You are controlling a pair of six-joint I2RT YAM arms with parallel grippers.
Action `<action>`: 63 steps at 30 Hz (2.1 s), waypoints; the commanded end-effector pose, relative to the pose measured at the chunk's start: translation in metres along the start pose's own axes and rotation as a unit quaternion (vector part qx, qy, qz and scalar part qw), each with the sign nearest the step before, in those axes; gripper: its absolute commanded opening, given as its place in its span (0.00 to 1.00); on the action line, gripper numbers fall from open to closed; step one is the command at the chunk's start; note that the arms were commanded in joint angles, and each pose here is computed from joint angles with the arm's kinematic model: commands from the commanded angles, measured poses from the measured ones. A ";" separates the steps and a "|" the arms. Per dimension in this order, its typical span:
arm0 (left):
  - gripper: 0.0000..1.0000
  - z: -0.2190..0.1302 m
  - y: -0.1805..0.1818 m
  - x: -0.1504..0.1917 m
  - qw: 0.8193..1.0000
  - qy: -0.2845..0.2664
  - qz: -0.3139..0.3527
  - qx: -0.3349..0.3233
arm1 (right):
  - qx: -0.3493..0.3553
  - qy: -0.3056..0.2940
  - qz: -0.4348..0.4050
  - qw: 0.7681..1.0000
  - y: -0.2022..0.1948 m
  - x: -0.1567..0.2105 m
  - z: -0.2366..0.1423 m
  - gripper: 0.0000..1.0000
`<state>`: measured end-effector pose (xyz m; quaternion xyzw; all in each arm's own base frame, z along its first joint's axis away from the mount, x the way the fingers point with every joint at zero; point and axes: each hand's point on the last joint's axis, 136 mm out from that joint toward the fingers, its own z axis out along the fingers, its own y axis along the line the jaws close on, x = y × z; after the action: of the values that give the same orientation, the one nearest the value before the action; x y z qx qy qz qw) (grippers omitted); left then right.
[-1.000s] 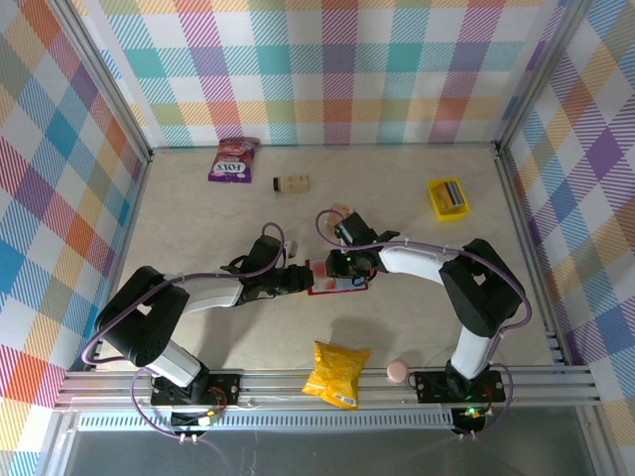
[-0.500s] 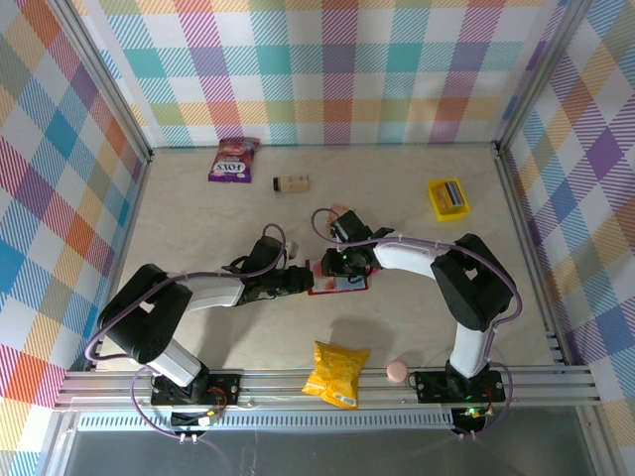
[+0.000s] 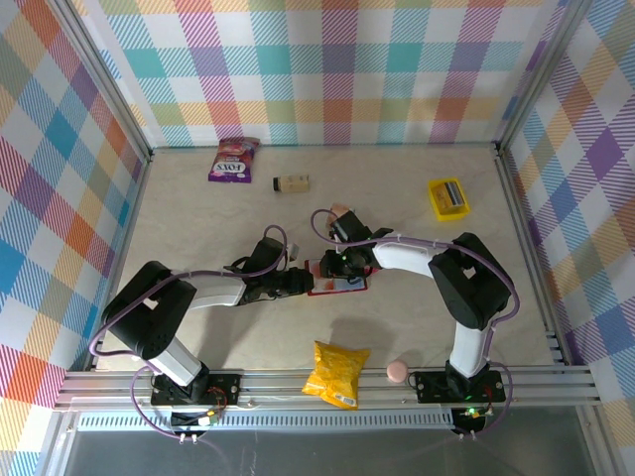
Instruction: Put the credit cards into the card holder
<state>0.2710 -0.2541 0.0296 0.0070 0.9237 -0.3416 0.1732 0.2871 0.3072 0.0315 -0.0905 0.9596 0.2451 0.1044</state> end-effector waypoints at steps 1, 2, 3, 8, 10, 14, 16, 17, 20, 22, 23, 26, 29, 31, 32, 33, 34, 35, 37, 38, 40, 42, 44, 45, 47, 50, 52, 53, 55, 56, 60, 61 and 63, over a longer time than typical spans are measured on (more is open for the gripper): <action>0.35 0.001 -0.001 0.000 1.000 0.006 -0.005 0.008 | -0.022 0.004 -0.006 1.000 0.011 -0.002 0.003 0.31; 0.35 0.001 0.000 0.000 1.000 0.007 -0.005 0.007 | -0.024 0.004 -0.005 1.000 0.011 -0.002 0.003 0.31; 0.35 0.002 0.000 0.000 1.000 0.007 -0.005 0.007 | -0.026 0.005 -0.005 1.000 0.012 -0.001 0.003 0.31; 0.35 0.002 0.000 0.000 1.000 0.007 -0.005 0.009 | -0.036 0.004 -0.002 0.999 0.016 -0.003 0.004 0.30; 0.35 0.002 -0.001 0.000 1.000 0.007 -0.005 0.009 | -0.042 0.003 -0.002 0.999 0.018 -0.004 0.003 0.30; 0.34 0.003 0.000 0.000 1.000 0.007 -0.005 0.008 | -0.050 0.003 -0.002 0.999 0.022 -0.004 0.001 0.30; 0.34 0.003 0.000 -0.001 1.000 0.007 -0.005 0.008 | -0.055 0.004 -0.002 0.998 0.023 -0.003 0.000 0.30; 0.34 0.003 -0.001 -0.001 1.000 0.006 -0.005 0.009 | -0.057 0.003 -0.002 0.998 0.024 -0.003 0.000 0.30; 0.34 0.002 0.000 -0.001 1.000 0.005 -0.005 0.008 | -0.058 -0.005 -0.001 0.998 0.024 -0.004 -0.005 0.32; 0.34 0.001 -0.001 -0.002 1.000 0.004 -0.003 0.009 | -0.055 -0.019 0.003 0.998 0.022 -0.006 -0.012 0.34; 0.34 0.001 -0.001 -0.002 1.000 0.003 -0.003 0.009 | -0.053 -0.028 0.007 0.998 0.020 -0.007 -0.018 0.36; 0.34 -0.001 -0.002 -0.003 1.000 -0.001 -0.001 0.009 | -0.050 -0.054 0.020 0.997 0.010 -0.009 -0.034 0.40; 0.35 -0.002 -0.002 -0.003 1.000 -0.003 -0.001 0.009 | -0.036 -0.088 0.031 0.995 -0.005 -0.009 -0.056 0.43; 0.35 -0.003 -0.002 -0.003 1.000 -0.004 -0.001 0.009 | -0.027 -0.107 0.039 0.993 -0.017 -0.008 -0.067 0.45; 0.35 -0.003 -0.002 -0.003 1.000 -0.005 0.000 0.009 | -0.021 -0.114 0.045 0.992 -0.023 -0.007 -0.073 0.46; 0.35 -0.004 -0.002 -0.003 1.000 -0.006 0.001 0.009 | -0.015 -0.119 0.047 0.992 -0.029 -0.006 -0.076 0.46; 0.35 -0.005 -0.002 -0.004 1.000 -0.007 0.001 0.009 | -0.011 -0.122 0.047 0.991 -0.033 -0.005 -0.079 0.47; 0.35 -0.006 -0.002 -0.004 1.000 -0.010 0.002 0.008 | -0.004 -0.124 0.046 0.991 -0.037 -0.004 -0.081 0.47; 0.35 -0.008 -0.003 -0.006 1.000 -0.016 0.006 0.007 | 0.004 -0.126 0.041 0.991 -0.042 -0.001 -0.084 0.47; 0.36 -0.010 -0.004 -0.007 1.000 -0.019 0.008 0.007 | 0.010 -0.125 0.040 0.991 -0.044 0.000 -0.085 0.47; 0.36 -0.012 -0.004 -0.007 1.000 -0.023 0.011 0.007 | 0.014 -0.123 0.035 0.992 -0.045 0.001 -0.085 0.47; 0.37 -0.013 -0.005 -0.008 1.000 -0.025 0.012 0.009 | 0.011 -0.116 0.027 0.993 -0.044 0.002 -0.083 0.47; 0.37 -0.013 -0.006 -0.007 1.000 -0.024 0.013 0.013 | 0.011 -0.113 0.022 0.993 -0.043 0.003 -0.082 0.47; 0.37 -0.012 -0.007 -0.007 1.000 -0.024 0.014 0.016 | 0.012 -0.110 0.021 0.994 -0.044 0.003 -0.080 0.47; 0.38 -0.013 -0.009 -0.008 0.999 -0.026 0.016 0.022 | 0.014 -0.104 0.021 0.994 -0.045 0.004 -0.078 0.47; 0.38 -0.015 -0.012 -0.008 0.999 -0.030 0.019 0.030 | 0.020 -0.097 0.020 0.995 -0.045 0.005 -0.075 0.48; 0.38 -0.015 -0.014 -0.009 0.999 -0.032 0.021 0.036 | 0.032 -0.092 0.018 0.995 -0.047 0.006 -0.073 0.48; 0.38 -0.015 -0.015 -0.009 0.999 -0.032 0.021 0.037 | 0.039 -0.089 0.015 0.995 -0.048 0.006 -0.072 0.48; 0.38 -0.015 -0.015 -0.009 0.998 -0.032 0.022 0.039 | 0.053 -0.084 0.011 0.995 -0.049 0.007 -0.069 0.48; 0.39 -0.015 -0.015 -0.008 0.998 -0.031 0.021 0.040 | 0.055 -0.081 0.009 0.995 -0.049 0.008 -0.068 0.48; 0.39 -0.014 -0.017 -0.008 0.998 -0.030 0.020 0.046 | 0.053 -0.074 0.008 0.996 -0.048 0.008 -0.063 0.48; 0.39 -0.014 -0.017 -0.008 0.998 -0.030 0.020 0.046 | 0.053 -0.074 0.008 0.996 -0.048 0.008 -0.063 0.49; 0.39 -0.013 -0.017 -0.008 0.998 -0.028 0.020 0.047 | 0.055 -0.069 0.008 0.996 -0.049 0.008 -0.061 0.49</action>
<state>0.2722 -0.2572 0.0462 0.0171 0.9079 -0.3681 0.1997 0.2781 0.2333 0.0598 -0.0514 0.9606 0.2098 0.1748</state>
